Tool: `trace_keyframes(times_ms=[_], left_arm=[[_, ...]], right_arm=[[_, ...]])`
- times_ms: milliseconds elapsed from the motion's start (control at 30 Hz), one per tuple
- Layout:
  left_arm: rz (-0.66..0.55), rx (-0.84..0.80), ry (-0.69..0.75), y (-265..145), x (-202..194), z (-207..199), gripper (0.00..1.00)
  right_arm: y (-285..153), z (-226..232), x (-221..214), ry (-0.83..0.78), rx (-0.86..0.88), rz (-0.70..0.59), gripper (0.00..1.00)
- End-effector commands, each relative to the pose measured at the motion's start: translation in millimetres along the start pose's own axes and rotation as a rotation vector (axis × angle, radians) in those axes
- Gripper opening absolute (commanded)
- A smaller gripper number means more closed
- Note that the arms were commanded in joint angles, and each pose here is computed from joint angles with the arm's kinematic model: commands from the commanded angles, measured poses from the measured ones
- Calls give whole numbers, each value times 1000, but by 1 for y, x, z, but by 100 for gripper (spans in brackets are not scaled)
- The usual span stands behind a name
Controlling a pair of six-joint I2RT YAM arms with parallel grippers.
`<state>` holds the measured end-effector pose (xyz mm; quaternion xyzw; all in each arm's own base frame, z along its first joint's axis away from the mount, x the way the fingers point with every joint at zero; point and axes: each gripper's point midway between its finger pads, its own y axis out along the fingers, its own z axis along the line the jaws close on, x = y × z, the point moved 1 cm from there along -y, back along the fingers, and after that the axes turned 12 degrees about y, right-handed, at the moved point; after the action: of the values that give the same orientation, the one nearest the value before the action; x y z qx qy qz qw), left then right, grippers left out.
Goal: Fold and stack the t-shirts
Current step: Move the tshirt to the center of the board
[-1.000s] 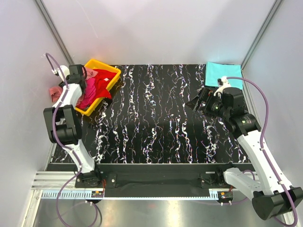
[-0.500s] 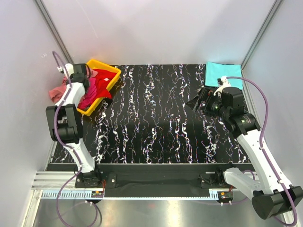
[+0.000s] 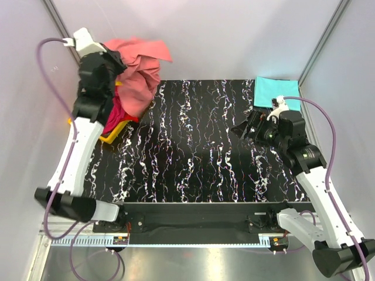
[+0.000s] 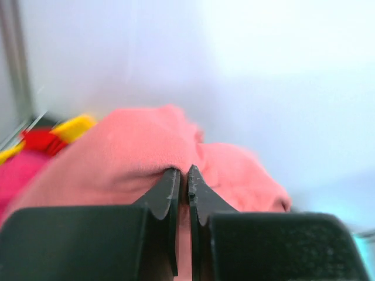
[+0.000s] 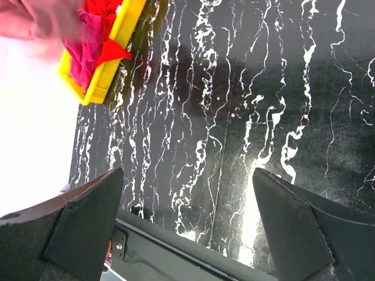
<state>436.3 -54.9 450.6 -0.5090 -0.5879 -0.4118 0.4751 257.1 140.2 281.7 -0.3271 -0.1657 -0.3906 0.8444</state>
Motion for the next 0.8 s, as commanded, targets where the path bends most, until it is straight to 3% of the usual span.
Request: trace_keyframes(times_ms=[0,100,133,200,233,300,333,400,433,567,600,700,767], left_arm=[[-152,-205,-94,-30,58,-30,0],[-56,-341,-138,-47,31,-50,0],[57,-427,-183,-52,-8,-63,0],[145,-566,-248,-70,-42,-85,0],[320,-669,-297,-91,-103,-104,0],[446,-771,-298,-119,-151,-125,1],[556,-836,-255,-148,-194,-140,4],[671,-877,-193,-178,-231,-146,13],[720,-900,-157,-195,-248,-147,33],[774,-774,-102,-212,-257,-114,61],[722,-679,-49,-199,-249,-101,67],[741,-465,73,-191,-251,-58,74],[753,-399,117,-181,-255,-40,74]], right_arm=[[-10,10,-4,2,50,4,100],[-12,6,-6,9,28,11,100],[-11,2,-5,13,9,2,100],[-9,-4,-7,33,-19,4,100],[-6,-9,-9,41,-36,7,100],[1,-18,-14,59,-69,33,100],[8,-25,-19,70,-97,60,100],[14,-33,-26,75,-125,91,100],[17,-37,-30,80,-135,113,100],[42,-50,-36,106,-160,147,98],[49,-54,-36,116,-167,145,95],[81,-57,-33,127,-149,154,86],[110,-63,-34,138,-155,189,73]])
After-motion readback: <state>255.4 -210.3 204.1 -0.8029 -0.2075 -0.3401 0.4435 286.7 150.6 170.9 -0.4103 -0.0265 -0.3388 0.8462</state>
